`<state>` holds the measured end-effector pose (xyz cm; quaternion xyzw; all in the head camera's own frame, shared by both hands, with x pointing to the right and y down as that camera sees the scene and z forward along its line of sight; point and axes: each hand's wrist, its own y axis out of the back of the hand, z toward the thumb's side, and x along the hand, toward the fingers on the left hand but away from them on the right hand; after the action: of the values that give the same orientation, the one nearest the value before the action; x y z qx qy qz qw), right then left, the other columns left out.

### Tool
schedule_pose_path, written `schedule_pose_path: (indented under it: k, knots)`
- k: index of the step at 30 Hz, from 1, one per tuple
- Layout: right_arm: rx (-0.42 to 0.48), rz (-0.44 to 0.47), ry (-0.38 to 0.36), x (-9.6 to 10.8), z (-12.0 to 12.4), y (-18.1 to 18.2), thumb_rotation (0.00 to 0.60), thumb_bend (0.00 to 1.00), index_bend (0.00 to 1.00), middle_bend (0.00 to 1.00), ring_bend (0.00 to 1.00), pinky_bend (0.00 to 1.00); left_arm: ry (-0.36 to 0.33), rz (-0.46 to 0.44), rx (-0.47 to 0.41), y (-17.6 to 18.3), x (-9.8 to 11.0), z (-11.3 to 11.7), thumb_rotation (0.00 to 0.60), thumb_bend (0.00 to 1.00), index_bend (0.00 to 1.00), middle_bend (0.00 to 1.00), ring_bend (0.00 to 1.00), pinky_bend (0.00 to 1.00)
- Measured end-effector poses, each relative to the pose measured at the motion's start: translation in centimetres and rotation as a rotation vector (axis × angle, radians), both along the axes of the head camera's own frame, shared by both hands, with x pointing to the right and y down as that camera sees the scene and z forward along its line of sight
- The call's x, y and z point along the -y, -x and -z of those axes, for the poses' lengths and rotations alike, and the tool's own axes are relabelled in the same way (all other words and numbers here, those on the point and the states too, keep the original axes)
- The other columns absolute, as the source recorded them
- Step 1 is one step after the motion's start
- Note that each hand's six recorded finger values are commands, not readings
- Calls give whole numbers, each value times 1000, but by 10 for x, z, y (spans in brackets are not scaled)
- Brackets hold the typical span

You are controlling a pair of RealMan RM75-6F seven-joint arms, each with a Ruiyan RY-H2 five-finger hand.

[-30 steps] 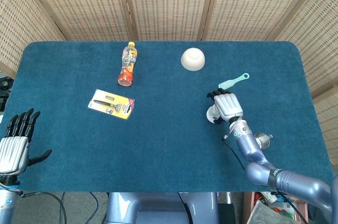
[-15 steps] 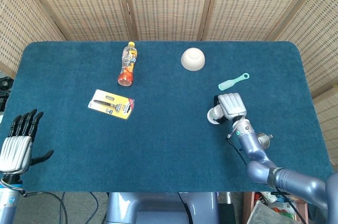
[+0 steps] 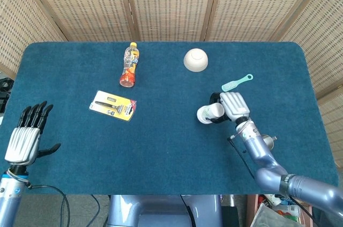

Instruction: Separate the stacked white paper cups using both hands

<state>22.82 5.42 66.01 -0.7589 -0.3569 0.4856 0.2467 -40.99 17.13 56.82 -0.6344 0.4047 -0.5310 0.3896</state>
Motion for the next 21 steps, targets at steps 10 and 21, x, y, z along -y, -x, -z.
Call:
schedule_pose_path:
  k: [10, 21]
  knots:
    - [337, -164, 138, 10, 39, 21, 600, 329, 606, 642, 482, 664, -107, -206, -71, -61, 85, -4, 600, 161, 56, 0, 0, 0]
    - [541, -395, 304, 22, 32, 35, 600, 340, 606, 642, 482, 664, -213, -359, -187, -159, 129, -31, 600, 160, 188, 0, 0, 0]
